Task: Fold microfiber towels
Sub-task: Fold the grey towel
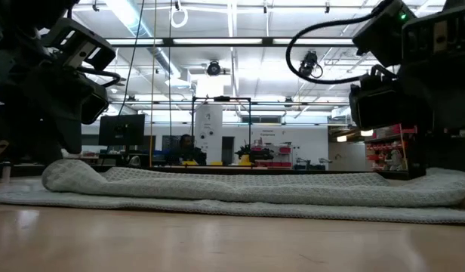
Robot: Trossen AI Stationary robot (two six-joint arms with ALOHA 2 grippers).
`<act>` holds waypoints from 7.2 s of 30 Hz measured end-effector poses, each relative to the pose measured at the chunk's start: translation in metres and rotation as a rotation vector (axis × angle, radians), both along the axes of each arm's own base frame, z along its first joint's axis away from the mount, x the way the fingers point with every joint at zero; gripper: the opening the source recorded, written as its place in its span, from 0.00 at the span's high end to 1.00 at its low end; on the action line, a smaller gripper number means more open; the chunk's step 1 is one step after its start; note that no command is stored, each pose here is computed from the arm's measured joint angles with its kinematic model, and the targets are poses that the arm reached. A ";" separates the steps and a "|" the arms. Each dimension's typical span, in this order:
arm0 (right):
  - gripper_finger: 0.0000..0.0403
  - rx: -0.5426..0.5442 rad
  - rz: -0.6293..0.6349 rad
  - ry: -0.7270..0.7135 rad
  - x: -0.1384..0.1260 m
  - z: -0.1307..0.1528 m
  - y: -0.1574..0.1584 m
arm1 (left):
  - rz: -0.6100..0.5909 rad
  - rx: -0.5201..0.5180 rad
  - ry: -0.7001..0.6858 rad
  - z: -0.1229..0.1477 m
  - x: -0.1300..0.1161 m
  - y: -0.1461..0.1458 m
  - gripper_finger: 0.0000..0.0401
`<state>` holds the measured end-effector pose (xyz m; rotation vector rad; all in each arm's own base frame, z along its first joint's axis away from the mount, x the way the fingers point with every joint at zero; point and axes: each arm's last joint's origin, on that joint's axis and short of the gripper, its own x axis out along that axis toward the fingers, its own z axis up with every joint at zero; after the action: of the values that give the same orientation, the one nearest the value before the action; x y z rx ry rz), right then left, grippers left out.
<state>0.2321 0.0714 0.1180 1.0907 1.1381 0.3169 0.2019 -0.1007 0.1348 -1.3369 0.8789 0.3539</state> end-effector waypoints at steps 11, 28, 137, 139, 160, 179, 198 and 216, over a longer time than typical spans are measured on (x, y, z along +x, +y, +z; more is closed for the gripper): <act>0.51 -0.030 -0.049 -0.023 0.002 0.001 0.002 | 0.004 0.016 0.024 -0.002 -0.002 0.001 0.69; 0.84 -0.109 -0.093 -0.034 -0.002 0.000 0.016 | 0.050 0.043 0.026 -0.003 -0.002 0.003 0.69; 0.30 -0.085 0.002 -0.117 0.028 0.027 -0.089 | -0.098 0.171 -0.084 0.028 0.014 0.127 0.63; 0.30 -0.087 0.004 -0.109 0.025 0.026 -0.095 | -0.111 0.168 -0.052 0.025 0.010 0.132 0.63; 0.31 -0.130 0.049 -0.042 0.014 0.010 -0.108 | -0.183 0.034 -0.063 -0.003 0.028 0.138 0.63; 0.37 -0.154 0.082 -0.012 0.017 -0.004 -0.104 | -0.161 0.079 -0.033 -0.007 0.026 0.145 0.63; 0.27 -0.163 0.054 -0.024 0.015 -0.004 -0.116 | -0.202 -0.059 -0.013 -0.034 0.034 0.151 0.63; 0.32 -0.142 0.096 -0.028 0.016 -0.004 -0.107 | -0.295 -0.127 -0.097 -0.032 0.042 0.137 0.63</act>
<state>0.2480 -0.0353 0.1144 0.9063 1.1718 0.3207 0.2439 0.0359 0.1026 -1.3054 1.0132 0.0043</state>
